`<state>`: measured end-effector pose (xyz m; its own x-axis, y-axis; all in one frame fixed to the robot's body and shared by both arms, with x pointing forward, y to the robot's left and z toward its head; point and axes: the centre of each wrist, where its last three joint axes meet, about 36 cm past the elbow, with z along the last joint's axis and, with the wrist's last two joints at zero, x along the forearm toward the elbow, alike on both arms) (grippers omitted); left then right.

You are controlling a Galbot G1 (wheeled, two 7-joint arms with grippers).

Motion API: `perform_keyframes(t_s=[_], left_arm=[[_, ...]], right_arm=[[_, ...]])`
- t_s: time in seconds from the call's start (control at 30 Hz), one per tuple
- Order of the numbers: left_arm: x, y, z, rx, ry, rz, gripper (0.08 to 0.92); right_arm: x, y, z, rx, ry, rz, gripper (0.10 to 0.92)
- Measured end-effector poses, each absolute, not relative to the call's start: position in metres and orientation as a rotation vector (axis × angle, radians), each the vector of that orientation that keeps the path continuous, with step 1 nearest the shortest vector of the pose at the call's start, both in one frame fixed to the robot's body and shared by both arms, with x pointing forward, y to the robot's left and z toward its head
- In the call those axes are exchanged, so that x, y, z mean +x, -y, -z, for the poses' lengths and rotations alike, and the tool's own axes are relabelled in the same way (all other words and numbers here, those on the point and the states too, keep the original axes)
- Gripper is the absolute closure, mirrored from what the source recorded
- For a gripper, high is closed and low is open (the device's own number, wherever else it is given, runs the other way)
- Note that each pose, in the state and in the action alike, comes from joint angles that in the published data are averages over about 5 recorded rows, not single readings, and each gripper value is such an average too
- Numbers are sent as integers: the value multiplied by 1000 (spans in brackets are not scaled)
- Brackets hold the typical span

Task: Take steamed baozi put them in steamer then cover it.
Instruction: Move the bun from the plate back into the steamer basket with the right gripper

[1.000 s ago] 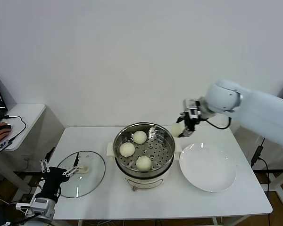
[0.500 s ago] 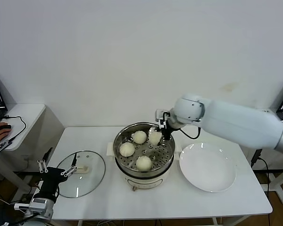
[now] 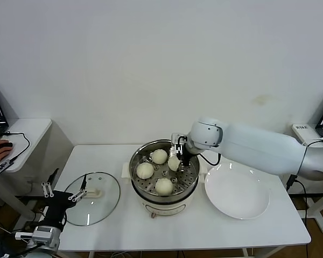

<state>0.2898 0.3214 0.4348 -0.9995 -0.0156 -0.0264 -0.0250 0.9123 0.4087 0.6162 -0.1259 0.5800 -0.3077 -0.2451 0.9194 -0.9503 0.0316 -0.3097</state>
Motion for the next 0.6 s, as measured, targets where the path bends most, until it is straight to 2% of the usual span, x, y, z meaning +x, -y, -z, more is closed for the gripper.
perform_keyframes(t_s=[0.37,0.6], left_arm=[[289,-322,-433,-33,-3056,-653,177],[290,-322,-433,-33,-3056,-653,177]], right_arm=[[614,125,-573,1233,1618,-1314,378],[612,129,-584,1238,1636,-1315,229]])
